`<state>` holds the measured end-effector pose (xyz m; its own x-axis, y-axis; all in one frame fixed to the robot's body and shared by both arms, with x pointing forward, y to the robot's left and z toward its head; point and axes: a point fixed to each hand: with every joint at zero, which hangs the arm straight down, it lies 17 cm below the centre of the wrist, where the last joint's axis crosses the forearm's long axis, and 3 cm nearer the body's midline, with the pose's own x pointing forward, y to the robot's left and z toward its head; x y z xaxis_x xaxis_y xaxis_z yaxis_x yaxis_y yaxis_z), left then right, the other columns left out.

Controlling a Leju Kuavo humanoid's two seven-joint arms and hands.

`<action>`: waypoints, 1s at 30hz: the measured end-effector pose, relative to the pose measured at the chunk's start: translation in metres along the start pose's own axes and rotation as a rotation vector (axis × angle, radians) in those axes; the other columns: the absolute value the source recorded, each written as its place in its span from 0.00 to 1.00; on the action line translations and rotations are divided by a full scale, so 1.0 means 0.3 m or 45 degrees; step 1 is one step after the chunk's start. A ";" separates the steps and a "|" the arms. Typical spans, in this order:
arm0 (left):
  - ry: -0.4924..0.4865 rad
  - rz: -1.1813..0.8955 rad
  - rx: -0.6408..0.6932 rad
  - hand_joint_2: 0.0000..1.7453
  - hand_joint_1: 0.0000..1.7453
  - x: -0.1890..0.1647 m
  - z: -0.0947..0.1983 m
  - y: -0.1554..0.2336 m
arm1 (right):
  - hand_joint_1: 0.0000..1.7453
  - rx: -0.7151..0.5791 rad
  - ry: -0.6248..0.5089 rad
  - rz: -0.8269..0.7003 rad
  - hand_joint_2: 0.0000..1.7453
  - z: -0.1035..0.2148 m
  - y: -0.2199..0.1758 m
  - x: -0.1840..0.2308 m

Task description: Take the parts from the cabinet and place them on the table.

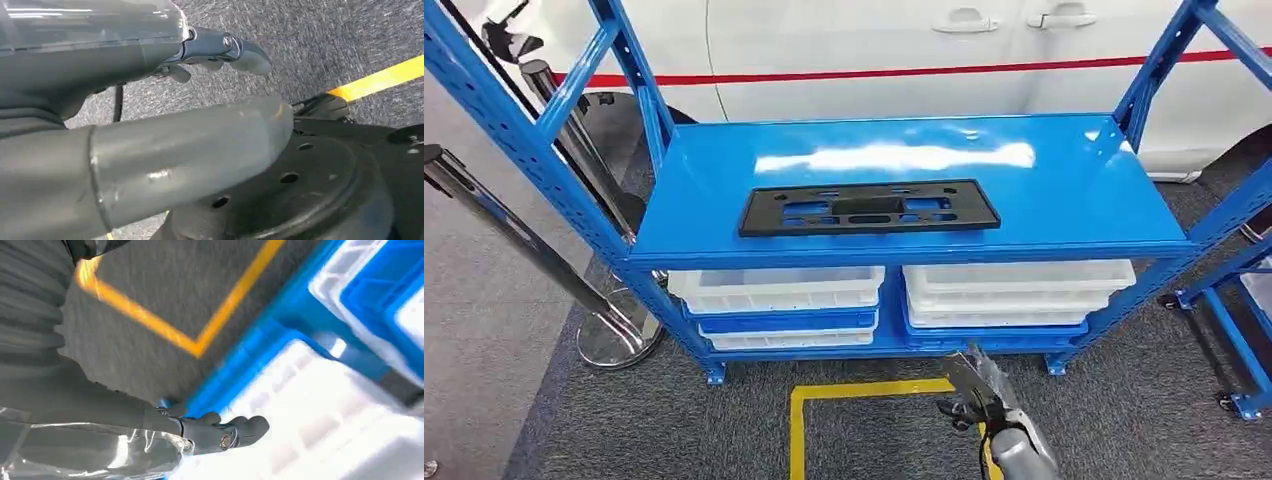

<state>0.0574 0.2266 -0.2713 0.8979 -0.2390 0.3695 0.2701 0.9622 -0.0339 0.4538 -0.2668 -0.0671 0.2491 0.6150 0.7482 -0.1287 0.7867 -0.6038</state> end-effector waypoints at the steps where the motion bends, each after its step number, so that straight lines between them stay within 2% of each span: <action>1: -0.007 -0.008 -0.001 0.00 0.00 0.011 -0.003 0.003 | 0.00 -0.016 -0.038 0.050 1.00 -0.020 -0.019 0.042; 9: -0.059 -0.049 -0.024 0.00 0.00 0.084 -0.017 -0.015 | 0.00 -0.186 -0.303 0.387 1.00 -0.131 -0.177 0.381; 15: -0.094 -0.078 -0.038 0.00 0.00 0.134 -0.026 -0.025 | 0.00 -0.328 -0.466 0.614 1.00 -0.145 -0.260 0.596; 17: -0.103 -0.086 -0.042 0.00 0.00 0.150 -0.029 -0.028 | 0.00 -0.406 -0.539 0.680 1.00 -0.145 -0.309 0.704; 25: -0.143 -0.132 -0.059 0.00 0.00 0.212 -0.039 -0.037 | 0.00 -0.709 -0.762 0.860 1.00 -0.063 -0.439 1.045; 30: -0.164 -0.163 -0.070 0.00 0.00 0.246 -0.043 -0.045 | 0.00 -0.863 -0.890 0.931 1.00 0.029 -0.457 1.201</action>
<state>0.1246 0.1943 -0.2555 0.8041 -0.3368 0.4899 0.4007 0.9158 -0.0281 0.5529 -0.1525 0.2876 -0.2700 0.9623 0.0319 0.5572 0.1832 -0.8099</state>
